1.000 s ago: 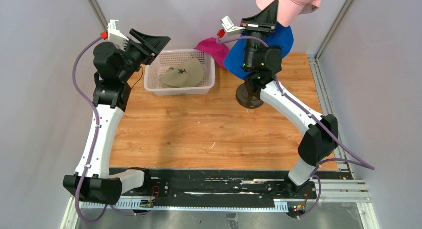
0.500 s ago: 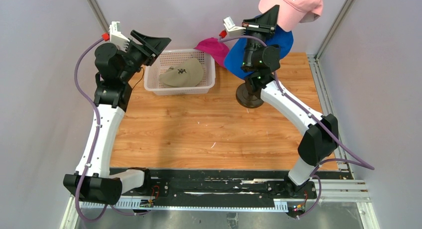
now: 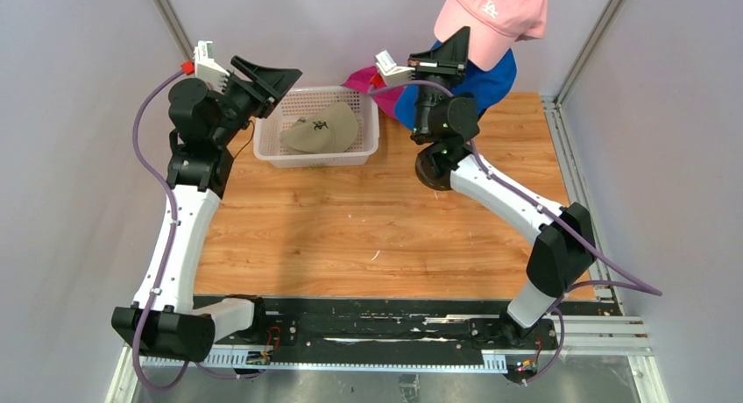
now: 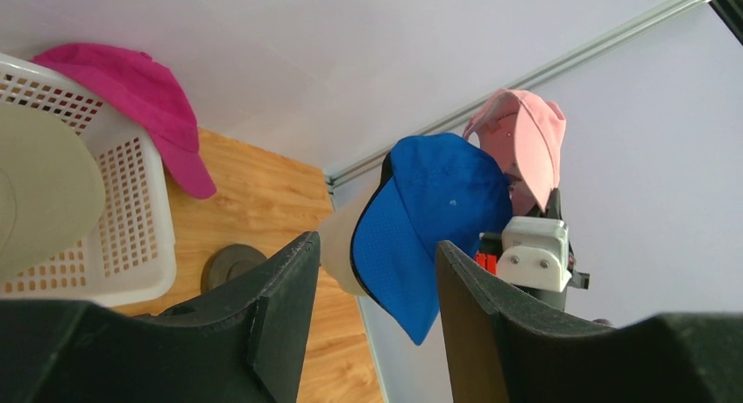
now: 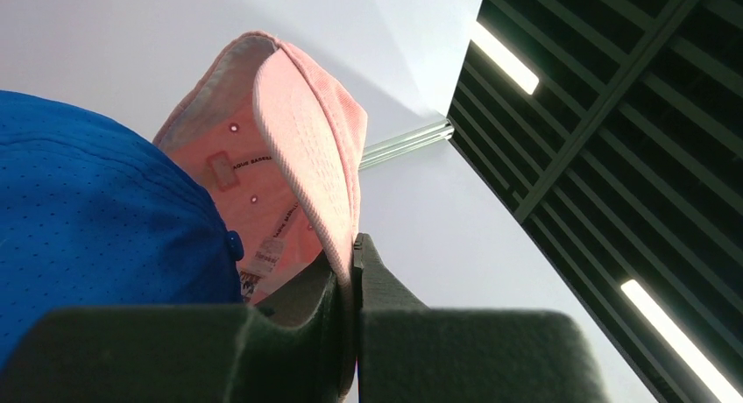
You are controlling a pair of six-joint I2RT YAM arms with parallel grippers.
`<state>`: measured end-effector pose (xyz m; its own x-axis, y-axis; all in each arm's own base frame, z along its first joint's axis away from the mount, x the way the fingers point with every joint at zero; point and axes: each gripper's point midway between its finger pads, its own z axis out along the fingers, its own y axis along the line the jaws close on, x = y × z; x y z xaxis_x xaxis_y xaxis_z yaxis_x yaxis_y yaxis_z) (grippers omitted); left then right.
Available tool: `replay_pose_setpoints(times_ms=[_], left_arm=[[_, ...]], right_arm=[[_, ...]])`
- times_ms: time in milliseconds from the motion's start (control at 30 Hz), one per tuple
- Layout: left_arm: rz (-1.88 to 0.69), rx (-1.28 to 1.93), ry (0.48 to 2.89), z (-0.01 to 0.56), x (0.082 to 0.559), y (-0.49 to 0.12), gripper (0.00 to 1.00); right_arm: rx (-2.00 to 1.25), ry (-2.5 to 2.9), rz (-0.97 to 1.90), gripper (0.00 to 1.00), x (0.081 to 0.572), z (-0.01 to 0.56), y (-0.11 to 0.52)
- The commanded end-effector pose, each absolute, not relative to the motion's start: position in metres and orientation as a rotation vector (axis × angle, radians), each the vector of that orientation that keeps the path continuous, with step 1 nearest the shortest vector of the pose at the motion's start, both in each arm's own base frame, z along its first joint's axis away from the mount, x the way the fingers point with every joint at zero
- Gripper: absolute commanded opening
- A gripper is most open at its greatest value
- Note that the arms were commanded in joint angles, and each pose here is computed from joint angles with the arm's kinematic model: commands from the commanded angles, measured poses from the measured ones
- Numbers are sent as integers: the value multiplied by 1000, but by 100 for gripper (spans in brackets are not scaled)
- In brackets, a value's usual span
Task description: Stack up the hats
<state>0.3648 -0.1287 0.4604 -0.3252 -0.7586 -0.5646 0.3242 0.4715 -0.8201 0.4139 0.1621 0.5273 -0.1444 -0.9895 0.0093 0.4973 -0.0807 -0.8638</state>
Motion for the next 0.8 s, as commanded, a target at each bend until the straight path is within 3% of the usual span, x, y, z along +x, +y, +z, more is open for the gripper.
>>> replay_pose_setpoints(times_ms=[0, 767], left_arm=[[-1166, -362, 1499, 471, 354, -128, 56], [-1194, -363, 1500, 465, 346, -130, 56]], right_arm=[[-701, 844, -1569, 1, 379, 552, 159], [-782, 890, -1627, 1, 332, 527, 186]])
